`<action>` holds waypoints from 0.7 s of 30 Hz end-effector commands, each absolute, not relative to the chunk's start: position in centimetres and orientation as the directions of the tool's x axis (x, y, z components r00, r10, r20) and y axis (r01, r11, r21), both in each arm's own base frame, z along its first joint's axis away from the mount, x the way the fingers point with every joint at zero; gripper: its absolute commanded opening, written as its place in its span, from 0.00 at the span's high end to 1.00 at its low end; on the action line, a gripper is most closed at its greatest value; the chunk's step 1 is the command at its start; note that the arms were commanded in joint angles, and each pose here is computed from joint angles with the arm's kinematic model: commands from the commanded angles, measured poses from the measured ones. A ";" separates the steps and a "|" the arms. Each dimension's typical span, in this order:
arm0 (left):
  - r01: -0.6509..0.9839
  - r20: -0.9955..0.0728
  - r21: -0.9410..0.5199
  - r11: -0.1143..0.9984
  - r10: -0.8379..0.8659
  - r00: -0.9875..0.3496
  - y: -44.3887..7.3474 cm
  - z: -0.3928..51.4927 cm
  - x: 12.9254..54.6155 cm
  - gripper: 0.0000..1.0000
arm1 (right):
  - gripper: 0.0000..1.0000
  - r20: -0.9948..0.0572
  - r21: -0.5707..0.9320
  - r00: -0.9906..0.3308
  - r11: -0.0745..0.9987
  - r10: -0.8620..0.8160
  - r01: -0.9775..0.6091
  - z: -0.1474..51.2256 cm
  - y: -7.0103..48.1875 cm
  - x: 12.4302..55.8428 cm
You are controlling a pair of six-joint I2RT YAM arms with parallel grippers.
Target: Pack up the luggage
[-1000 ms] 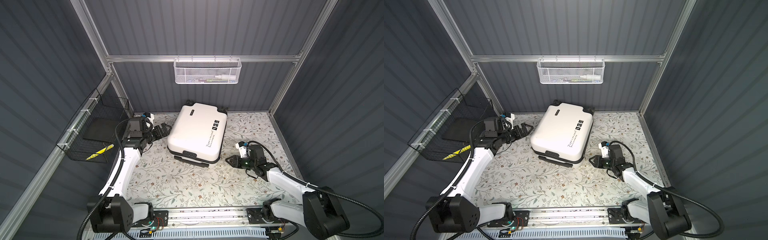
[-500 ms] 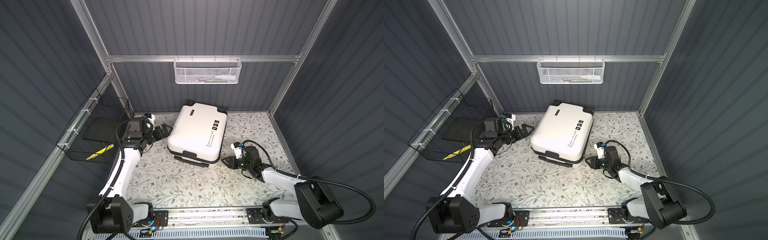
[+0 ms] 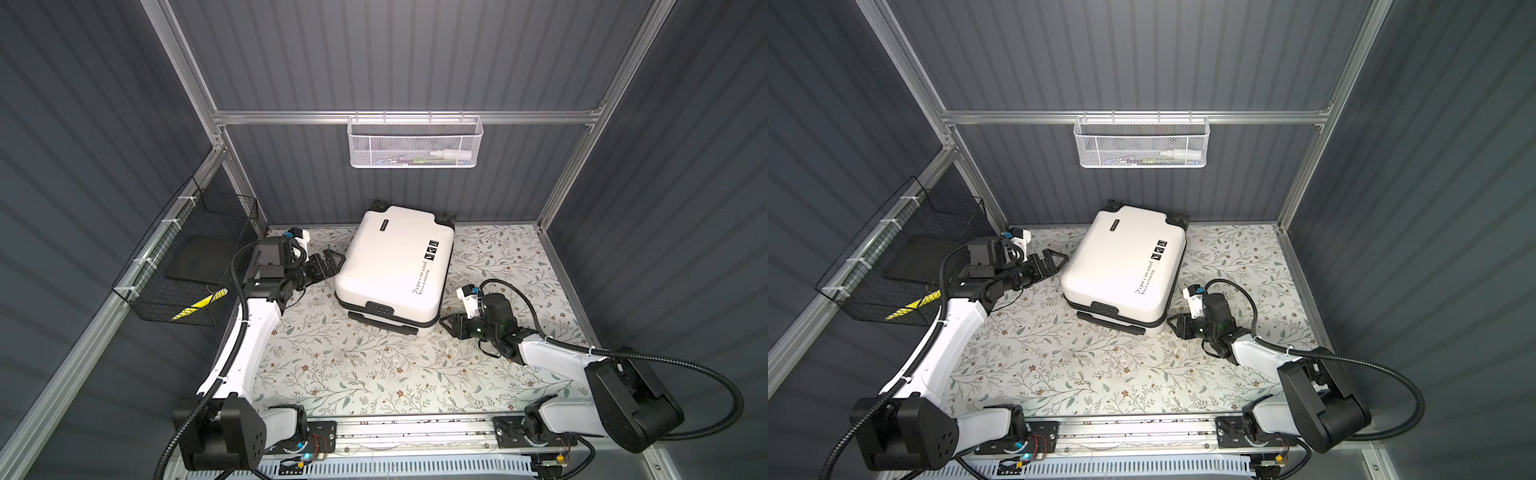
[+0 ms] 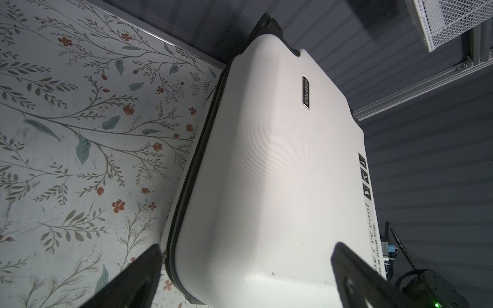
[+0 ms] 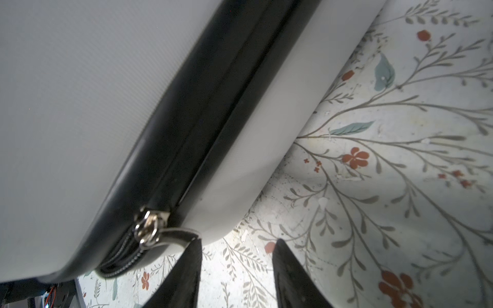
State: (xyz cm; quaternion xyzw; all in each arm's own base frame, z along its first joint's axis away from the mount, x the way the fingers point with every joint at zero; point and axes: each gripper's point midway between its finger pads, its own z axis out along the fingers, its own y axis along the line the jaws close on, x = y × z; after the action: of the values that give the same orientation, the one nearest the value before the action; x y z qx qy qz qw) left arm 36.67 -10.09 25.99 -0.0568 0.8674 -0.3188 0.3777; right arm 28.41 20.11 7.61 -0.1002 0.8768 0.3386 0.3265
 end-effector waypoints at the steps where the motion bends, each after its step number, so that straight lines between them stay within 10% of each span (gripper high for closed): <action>1: 0.162 -0.624 -0.609 0.776 -0.344 -0.702 -10.3 26.5 36.1 0.00 | 0.54 -0.660 0.511 -0.750 0.760 0.047 -0.402 7.7 19.8 28.1; 21: 0.163 -0.620 -0.615 0.771 -0.345 -0.705 -10.4 26.2 36.3 0.00 | 0.55 -0.683 0.519 -0.728 0.739 0.055 -0.431 9.0 21.0 28.2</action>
State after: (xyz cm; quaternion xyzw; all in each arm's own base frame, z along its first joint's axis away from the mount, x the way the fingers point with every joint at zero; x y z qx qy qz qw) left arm 36.58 -10.24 25.76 -0.0571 0.8659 -0.3246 0.3763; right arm 27.52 20.38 8.24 -0.0980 0.8667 0.3475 0.3441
